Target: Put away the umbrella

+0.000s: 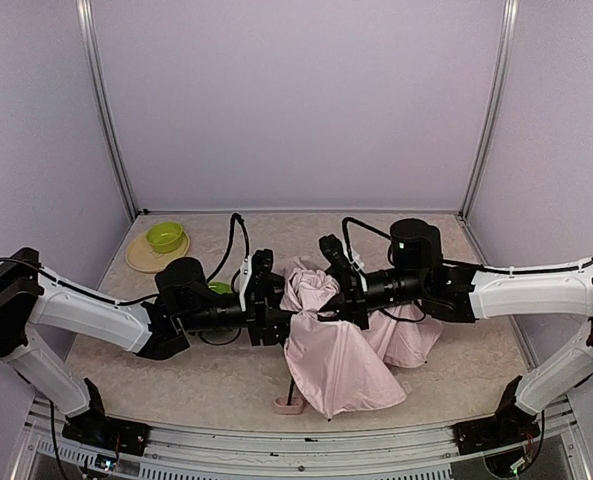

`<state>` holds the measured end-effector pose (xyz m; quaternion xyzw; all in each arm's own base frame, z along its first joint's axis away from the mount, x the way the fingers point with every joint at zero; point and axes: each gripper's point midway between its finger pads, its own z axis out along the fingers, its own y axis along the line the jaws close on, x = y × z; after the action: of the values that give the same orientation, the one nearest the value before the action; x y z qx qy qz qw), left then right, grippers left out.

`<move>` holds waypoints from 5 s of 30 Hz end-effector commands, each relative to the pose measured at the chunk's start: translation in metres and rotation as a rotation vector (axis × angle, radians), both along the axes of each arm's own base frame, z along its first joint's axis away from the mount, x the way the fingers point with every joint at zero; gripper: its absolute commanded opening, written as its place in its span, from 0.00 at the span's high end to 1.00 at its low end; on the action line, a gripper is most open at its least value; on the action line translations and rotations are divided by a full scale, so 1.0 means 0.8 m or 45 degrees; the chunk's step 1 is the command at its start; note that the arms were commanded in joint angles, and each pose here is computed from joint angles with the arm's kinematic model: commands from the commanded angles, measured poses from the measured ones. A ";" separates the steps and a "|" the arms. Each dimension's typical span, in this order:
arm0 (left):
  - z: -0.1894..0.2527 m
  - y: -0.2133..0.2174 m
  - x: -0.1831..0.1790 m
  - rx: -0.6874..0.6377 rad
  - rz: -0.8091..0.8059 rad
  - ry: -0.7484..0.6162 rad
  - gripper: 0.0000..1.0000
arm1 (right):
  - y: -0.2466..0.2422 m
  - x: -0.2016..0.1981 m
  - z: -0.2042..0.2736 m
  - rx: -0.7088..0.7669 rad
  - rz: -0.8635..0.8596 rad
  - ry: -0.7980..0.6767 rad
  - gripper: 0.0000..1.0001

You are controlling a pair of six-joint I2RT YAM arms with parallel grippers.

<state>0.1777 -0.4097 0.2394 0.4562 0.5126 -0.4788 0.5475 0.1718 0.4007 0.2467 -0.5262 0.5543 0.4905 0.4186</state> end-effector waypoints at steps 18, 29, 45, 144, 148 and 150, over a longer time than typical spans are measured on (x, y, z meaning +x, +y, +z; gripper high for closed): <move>-0.054 0.042 -0.012 0.028 0.048 -0.146 1.00 | -0.101 0.017 0.103 -0.073 -0.428 -0.215 0.00; -0.079 0.046 0.033 0.097 0.214 -0.089 1.00 | -0.186 0.005 0.033 -0.234 -0.746 0.295 0.01; -0.122 0.056 0.109 0.119 0.379 0.260 1.00 | -0.233 -0.002 -0.056 -0.576 -1.119 0.824 0.28; 0.103 0.065 0.131 0.099 0.556 -0.118 0.01 | -0.054 0.186 0.089 -0.727 -1.392 -0.234 1.00; 0.074 0.032 0.115 0.059 0.550 -0.034 0.07 | -0.045 0.185 0.104 -0.665 -1.368 -0.219 1.00; 0.067 0.013 0.114 0.043 0.569 -0.014 0.05 | -0.041 0.185 0.104 -0.656 -1.363 -0.208 1.00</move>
<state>0.2753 -0.3733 0.3111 0.3665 0.5959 -0.3061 0.6456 0.3193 0.3620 0.3146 -0.3054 0.8117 -0.0099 0.4978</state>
